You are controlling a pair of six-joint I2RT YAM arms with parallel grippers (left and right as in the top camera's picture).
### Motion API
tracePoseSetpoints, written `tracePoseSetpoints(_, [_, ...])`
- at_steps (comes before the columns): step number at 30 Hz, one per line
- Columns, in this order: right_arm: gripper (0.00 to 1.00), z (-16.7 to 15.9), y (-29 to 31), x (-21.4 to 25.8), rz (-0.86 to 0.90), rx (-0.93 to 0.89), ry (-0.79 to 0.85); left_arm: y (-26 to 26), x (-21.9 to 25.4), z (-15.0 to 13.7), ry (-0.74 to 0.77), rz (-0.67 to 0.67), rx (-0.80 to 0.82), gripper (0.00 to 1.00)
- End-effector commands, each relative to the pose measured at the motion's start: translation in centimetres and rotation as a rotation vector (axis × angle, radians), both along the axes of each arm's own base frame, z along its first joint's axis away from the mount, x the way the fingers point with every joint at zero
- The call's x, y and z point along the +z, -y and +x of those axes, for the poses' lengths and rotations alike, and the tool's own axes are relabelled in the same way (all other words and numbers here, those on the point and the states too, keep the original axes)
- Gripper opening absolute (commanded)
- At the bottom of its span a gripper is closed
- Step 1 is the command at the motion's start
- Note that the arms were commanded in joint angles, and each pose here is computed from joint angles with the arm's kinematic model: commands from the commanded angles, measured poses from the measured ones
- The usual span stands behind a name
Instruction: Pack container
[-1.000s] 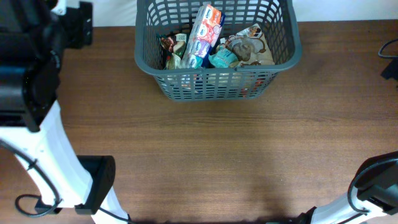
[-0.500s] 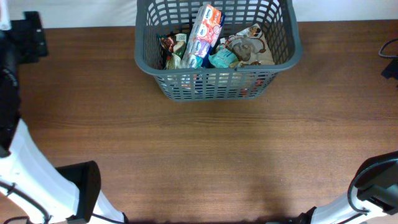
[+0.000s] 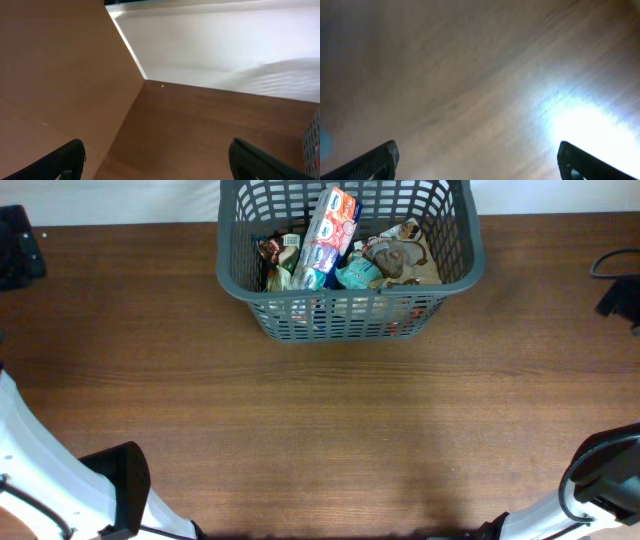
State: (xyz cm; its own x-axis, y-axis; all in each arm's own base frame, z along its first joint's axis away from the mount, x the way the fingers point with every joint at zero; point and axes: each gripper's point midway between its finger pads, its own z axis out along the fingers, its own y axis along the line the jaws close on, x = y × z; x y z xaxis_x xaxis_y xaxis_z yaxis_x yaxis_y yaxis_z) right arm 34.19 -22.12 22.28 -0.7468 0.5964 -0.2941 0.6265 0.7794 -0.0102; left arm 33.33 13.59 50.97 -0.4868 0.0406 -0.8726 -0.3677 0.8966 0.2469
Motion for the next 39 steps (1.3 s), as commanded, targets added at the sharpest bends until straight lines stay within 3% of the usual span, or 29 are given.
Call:
tracePoseSetpoints(1, [0.99,-0.4,-1.5,2.7,0.005,0.064,0.057,-0.2,0.3,-0.5,0.016,-0.016,0.006,0.87])
tracePoseSetpoints(7, [0.99,-1.8,-5.5,7.3,0.046,0.217,0.197,-0.5,0.5,-1.0,0.021,-0.014,0.019,0.87])
tracePoseSetpoints(17, [0.99,-6.7,-12.5,13.7,-0.034,0.382,0.320,-0.5,0.6,-1.0,0.021,-0.014,0.019,0.87])
tracePoseSetpoints(27, [0.99,-9.5,-17.8,13.6,-0.032,0.555,0.273,-0.9,-3.8,1.0,-0.124,-0.092,-0.028,0.87])
tracePoseSetpoints(39, [0.99,-15.4,-19.5,11.4,-0.084,0.569,0.336,1.7,-4.8,-0.4,-0.145,-0.183,-0.197,0.87])
